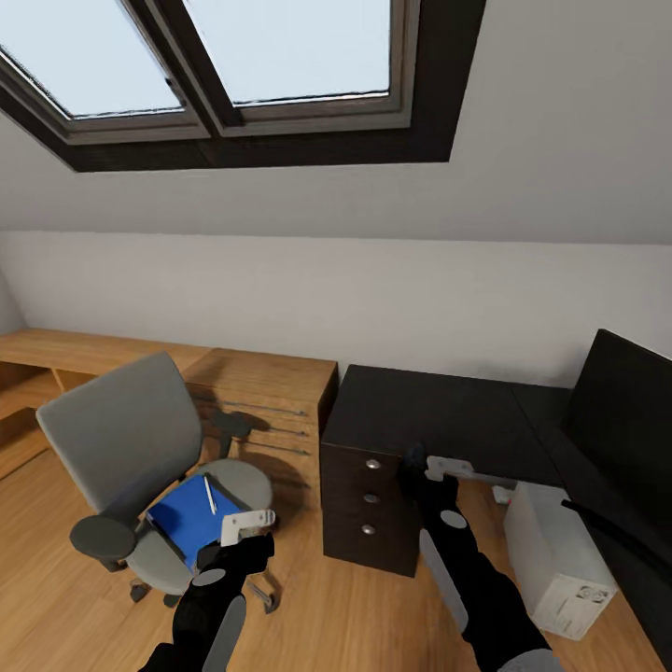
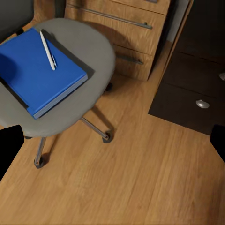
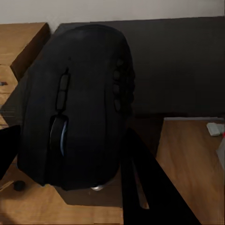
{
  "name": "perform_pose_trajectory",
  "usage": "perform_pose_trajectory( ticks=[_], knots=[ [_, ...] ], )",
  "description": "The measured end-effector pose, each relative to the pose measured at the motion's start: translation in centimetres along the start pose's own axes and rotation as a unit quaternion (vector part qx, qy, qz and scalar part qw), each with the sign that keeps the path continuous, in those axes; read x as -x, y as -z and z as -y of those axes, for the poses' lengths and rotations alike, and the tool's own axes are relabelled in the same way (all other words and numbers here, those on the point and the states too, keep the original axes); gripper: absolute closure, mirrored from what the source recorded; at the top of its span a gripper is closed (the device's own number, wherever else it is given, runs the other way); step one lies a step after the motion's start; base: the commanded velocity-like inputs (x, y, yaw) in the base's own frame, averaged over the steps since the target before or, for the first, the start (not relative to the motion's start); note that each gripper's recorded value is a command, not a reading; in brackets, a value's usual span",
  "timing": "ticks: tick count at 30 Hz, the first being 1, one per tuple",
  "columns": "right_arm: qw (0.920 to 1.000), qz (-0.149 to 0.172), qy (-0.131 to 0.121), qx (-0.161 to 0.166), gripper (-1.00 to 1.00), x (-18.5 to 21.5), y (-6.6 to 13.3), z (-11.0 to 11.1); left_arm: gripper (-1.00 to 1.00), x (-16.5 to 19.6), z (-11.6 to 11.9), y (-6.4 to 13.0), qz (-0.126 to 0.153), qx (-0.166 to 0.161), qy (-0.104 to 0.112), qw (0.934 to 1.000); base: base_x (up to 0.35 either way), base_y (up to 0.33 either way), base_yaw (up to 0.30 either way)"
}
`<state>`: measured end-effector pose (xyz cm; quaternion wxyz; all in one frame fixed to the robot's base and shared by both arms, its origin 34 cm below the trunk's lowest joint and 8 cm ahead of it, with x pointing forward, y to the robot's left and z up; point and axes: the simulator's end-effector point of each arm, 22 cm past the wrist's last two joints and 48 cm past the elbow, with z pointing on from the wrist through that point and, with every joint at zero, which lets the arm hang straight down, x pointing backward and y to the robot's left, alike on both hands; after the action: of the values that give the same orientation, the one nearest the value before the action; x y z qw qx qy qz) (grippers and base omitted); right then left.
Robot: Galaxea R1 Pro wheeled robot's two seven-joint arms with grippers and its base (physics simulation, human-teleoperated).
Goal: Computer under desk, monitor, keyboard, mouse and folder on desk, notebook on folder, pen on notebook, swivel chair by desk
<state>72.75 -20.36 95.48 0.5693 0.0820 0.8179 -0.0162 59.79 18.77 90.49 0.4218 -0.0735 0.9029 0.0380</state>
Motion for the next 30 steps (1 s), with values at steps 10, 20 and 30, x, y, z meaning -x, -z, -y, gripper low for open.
perform_pose_trajectory(
  ticks=[10,20,30],
  knots=[
    [0.9948,-0.054,-0.03,0.081,1.0,-2.4,-2.1,-5.1,-1.0,0.6,0.1,0.9,-0.001,-0.001,0.001,1.0,0.327,0.0,0.0],
    [0.996,-0.011,-0.012,0.088,1.0,-0.5,-1.3,-6.2,-1.0,1.1,0.1,1.7,-0.003,-0.002,0.0,1.0,0.327,0.0,0.0],
    [0.9963,-0.009,-0.008,0.085,1.0,-1.8,-1.4,-6.0,-1.0,1.0,0.2,1.7,-0.005,-0.003,0.0,1.0,0.185,0.0,0.171]
  ],
)
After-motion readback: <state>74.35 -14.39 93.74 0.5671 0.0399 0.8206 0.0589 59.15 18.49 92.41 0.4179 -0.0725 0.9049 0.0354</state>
